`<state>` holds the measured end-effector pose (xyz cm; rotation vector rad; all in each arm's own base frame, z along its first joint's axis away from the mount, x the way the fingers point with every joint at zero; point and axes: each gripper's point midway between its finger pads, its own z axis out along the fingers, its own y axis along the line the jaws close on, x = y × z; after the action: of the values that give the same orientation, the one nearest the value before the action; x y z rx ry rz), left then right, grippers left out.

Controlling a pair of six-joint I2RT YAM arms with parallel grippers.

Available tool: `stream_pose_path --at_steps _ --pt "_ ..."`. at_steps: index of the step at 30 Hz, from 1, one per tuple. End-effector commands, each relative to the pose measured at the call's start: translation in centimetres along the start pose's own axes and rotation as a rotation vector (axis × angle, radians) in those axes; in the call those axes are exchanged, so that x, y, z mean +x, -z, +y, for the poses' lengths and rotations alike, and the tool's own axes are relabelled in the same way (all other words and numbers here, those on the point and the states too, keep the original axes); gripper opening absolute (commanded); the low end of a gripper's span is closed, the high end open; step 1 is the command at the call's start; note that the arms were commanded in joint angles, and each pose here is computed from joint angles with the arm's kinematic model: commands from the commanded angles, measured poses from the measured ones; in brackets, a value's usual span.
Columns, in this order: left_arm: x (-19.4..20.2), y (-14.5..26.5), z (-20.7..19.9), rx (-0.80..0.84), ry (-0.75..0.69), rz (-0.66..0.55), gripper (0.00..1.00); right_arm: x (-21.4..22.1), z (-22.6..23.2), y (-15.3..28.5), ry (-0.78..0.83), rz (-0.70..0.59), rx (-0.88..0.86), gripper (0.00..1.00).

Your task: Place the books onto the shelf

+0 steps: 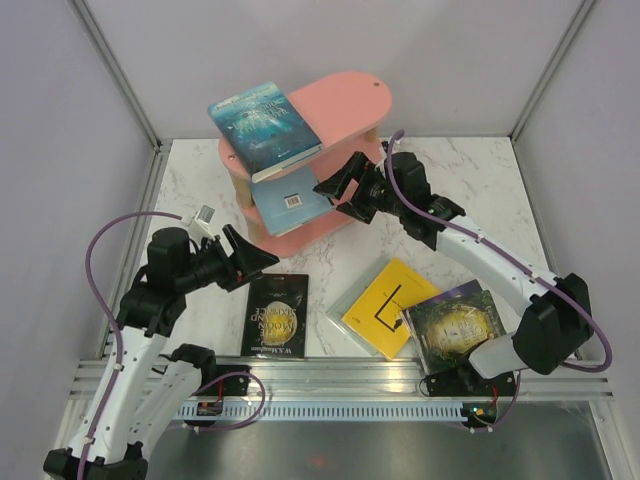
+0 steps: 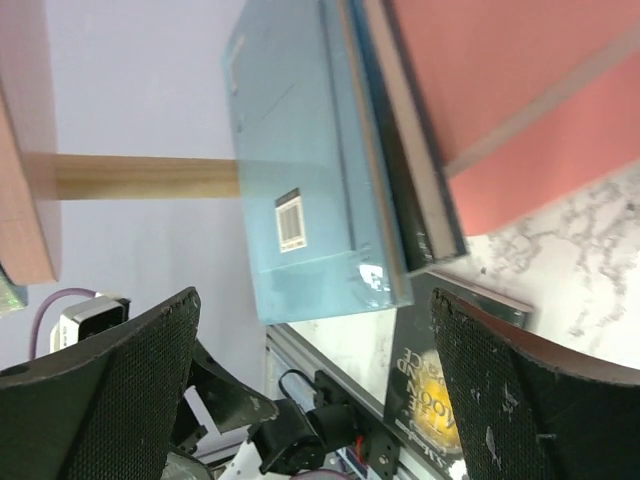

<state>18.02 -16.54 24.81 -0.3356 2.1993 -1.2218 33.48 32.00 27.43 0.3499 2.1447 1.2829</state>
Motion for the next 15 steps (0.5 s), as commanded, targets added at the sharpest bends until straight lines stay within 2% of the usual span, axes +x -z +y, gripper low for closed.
stream_pose_path --at_steps 1,7,10,12,15 --pt "-0.9 0.3 -0.7 0.014 -0.052 -0.032 0.82 -1.3 -0.8 2.2 0.041 -0.033 0.06 0.98" --pt "-1.1 0.0 0.3 -0.037 -0.053 -0.036 0.82 -0.9 -2.5 4.2 0.067 -0.029 0.112 0.98" --pt "-1.4 -0.2 2.4 -0.152 -0.039 -0.035 0.82 0.1 -3.3 4.9 0.072 -0.004 0.114 0.98" --pt "-1.5 -0.5 5.2 -0.291 0.003 -0.018 0.83 1.1 -3.7 5.3 0.084 0.029 0.106 0.98" --pt "-1.5 -1.0 8.7 -0.449 0.072 0.021 0.85 4.2 -5.2 5.3 0.103 0.11 0.106 0.98"
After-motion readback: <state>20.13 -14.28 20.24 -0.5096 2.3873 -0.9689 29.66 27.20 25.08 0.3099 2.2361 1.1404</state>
